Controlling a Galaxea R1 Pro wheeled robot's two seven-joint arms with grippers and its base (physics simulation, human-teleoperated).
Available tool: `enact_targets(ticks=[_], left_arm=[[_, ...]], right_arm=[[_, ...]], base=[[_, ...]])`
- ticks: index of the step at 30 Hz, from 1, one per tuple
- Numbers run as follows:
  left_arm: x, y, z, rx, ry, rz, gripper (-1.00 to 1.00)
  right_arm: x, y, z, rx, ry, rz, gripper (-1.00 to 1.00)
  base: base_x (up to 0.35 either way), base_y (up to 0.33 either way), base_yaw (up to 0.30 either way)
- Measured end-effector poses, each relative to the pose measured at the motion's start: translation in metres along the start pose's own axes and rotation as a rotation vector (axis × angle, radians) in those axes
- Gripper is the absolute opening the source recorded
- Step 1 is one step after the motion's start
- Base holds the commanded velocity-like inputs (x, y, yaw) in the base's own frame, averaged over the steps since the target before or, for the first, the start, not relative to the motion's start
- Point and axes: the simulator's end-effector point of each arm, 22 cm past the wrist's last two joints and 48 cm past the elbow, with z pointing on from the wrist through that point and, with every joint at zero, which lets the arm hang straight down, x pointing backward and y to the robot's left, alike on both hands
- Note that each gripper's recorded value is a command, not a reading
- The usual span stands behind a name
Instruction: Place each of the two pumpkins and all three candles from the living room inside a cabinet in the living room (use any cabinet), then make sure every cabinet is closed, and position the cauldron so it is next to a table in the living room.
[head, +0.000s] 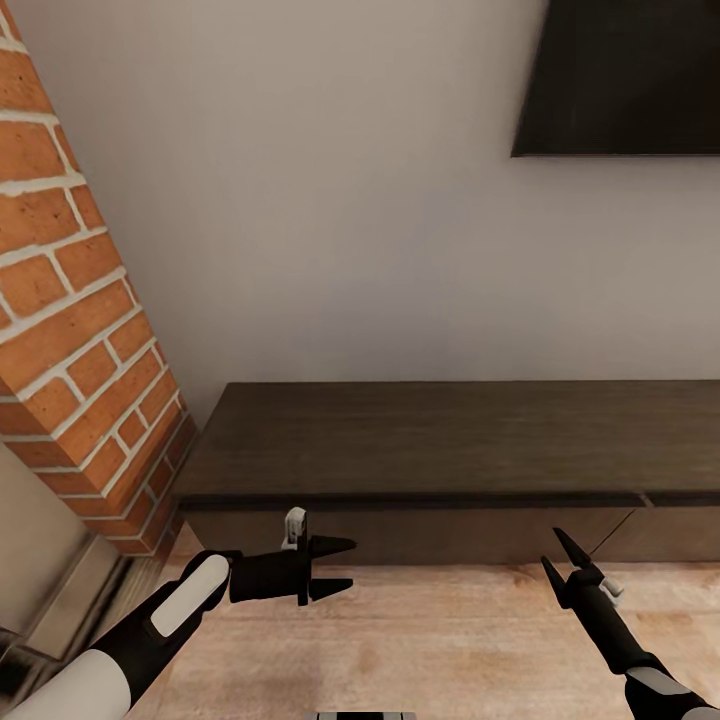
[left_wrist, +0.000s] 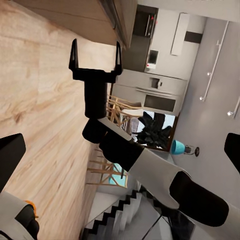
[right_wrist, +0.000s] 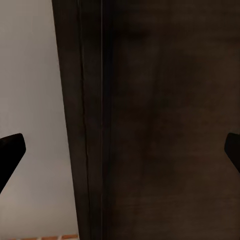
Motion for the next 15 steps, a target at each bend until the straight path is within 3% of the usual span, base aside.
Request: enact_targets(ticks=[15], left_arm=[[0.0000,0.0000,0.0000,0.000,0.000,0.000,1.00]], right_arm=[[0.0001,-0.0020,0.0000,0.009,0.000,0.001,1.00]], base=[[0.082,0.019,0.000]])
